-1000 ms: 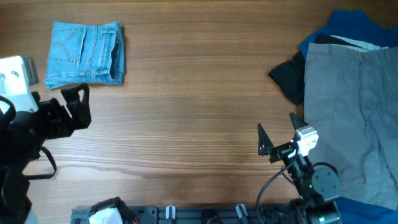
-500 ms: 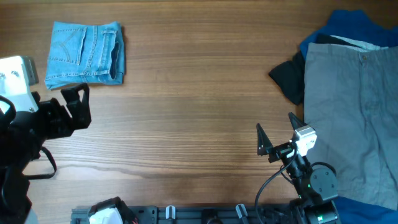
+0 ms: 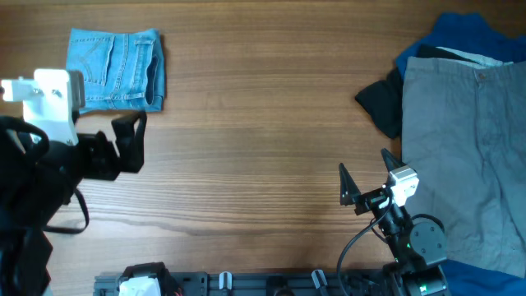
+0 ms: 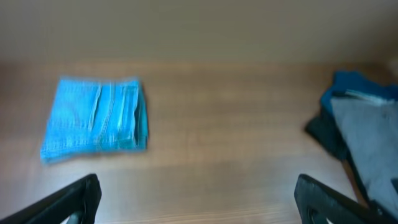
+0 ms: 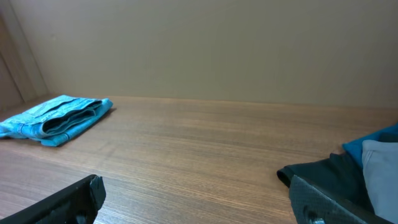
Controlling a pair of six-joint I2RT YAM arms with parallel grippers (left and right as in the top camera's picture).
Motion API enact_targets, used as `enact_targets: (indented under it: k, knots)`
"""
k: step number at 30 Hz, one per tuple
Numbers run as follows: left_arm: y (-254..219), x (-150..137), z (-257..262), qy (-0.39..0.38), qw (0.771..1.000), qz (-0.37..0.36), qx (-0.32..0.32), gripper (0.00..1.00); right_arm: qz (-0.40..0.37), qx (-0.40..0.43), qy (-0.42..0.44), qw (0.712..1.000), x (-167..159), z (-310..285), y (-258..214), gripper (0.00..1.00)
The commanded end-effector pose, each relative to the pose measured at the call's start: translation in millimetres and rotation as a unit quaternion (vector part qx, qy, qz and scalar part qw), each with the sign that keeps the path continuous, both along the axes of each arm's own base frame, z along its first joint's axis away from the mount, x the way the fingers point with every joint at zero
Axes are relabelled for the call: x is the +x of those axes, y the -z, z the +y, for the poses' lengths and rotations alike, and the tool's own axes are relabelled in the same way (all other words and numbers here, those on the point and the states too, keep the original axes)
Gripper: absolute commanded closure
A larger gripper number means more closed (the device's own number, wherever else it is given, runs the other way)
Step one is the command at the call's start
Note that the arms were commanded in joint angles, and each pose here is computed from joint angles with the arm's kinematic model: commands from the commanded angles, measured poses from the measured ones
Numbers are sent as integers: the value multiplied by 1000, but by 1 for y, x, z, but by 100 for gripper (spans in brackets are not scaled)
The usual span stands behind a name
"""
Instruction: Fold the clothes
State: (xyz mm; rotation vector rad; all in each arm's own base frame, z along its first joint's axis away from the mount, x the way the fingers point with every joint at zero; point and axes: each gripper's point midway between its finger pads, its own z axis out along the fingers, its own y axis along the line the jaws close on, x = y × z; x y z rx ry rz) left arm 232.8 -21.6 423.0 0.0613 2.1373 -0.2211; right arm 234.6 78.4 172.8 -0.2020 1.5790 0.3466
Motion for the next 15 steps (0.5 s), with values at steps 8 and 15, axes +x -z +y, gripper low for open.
enact_targets:
  k: [8, 15]
  knots:
    - [45, 18, 19, -108, 979, -150, -83, 0, -6, 9, -2, 1000, -1, 0, -4, 0]
    - [97, -4, 24, -127, 946, -269, -131, 0, -6, 9, -2, 1000, -1, 0, -4, 0]
